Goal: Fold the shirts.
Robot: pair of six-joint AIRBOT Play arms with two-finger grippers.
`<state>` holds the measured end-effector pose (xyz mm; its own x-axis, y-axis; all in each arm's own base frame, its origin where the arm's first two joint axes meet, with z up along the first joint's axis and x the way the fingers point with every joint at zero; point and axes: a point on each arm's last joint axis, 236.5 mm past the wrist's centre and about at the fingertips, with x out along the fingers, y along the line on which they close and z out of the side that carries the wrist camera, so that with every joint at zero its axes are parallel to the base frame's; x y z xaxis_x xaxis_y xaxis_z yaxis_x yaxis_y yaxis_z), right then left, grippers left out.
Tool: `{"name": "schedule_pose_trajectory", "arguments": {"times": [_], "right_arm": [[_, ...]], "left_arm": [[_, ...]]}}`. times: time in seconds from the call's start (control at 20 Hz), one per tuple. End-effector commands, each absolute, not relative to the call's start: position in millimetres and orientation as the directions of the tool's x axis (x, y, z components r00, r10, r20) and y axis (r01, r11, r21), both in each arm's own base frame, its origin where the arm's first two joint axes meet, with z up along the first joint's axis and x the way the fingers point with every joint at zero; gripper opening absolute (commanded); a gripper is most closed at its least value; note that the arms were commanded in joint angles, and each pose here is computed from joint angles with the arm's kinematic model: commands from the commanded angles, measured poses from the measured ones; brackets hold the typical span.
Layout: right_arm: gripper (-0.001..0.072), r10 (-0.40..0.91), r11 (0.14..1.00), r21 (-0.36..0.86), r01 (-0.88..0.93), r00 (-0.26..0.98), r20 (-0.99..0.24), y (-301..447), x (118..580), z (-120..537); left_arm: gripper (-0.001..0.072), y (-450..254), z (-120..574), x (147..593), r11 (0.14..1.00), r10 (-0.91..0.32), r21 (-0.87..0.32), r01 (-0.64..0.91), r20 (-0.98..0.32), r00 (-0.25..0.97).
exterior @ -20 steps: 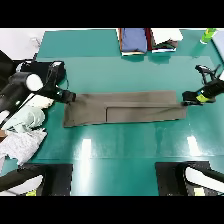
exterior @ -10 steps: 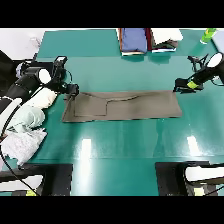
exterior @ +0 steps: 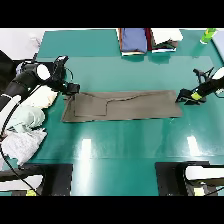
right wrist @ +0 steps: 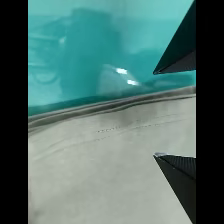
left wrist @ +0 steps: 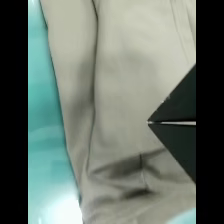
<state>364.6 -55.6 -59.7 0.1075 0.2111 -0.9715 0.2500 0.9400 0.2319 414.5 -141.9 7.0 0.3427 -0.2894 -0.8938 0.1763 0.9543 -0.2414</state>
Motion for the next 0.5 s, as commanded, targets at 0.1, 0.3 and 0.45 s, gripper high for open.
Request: {"name": "schedule_pose_trajectory", "arguments": {"times": [0.1, 0.3, 0.45], "right_arm": [[0.0525, 0.271, 0.905, 0.306, 0.296, 0.155, -0.95, -40.7, 363.7, -84.1], [0.0352, 0.274, 0.918, 0.299, 0.259, 0.131, -0.953, -31.6, 360.3, -85.0], [0.0017, 0.279, 0.94, 0.297, 0.169, 0.122, -0.953, -13.1, 364.3, -81.1]], "left_arm": [[0.0035, -160.8, 11.0, 412.6, 0.93, -0.368, -0.334, 0.155, -0.868, 0.334], [0.0026, -173.5, 7.2, 410.3, 0.92, -0.392, -0.358, 0.162, -0.863, 0.318], [0.0026, -211.4, -2.0, 404.7, 0.905, -0.416, -0.356, 0.234, -0.857, 0.305]]}}
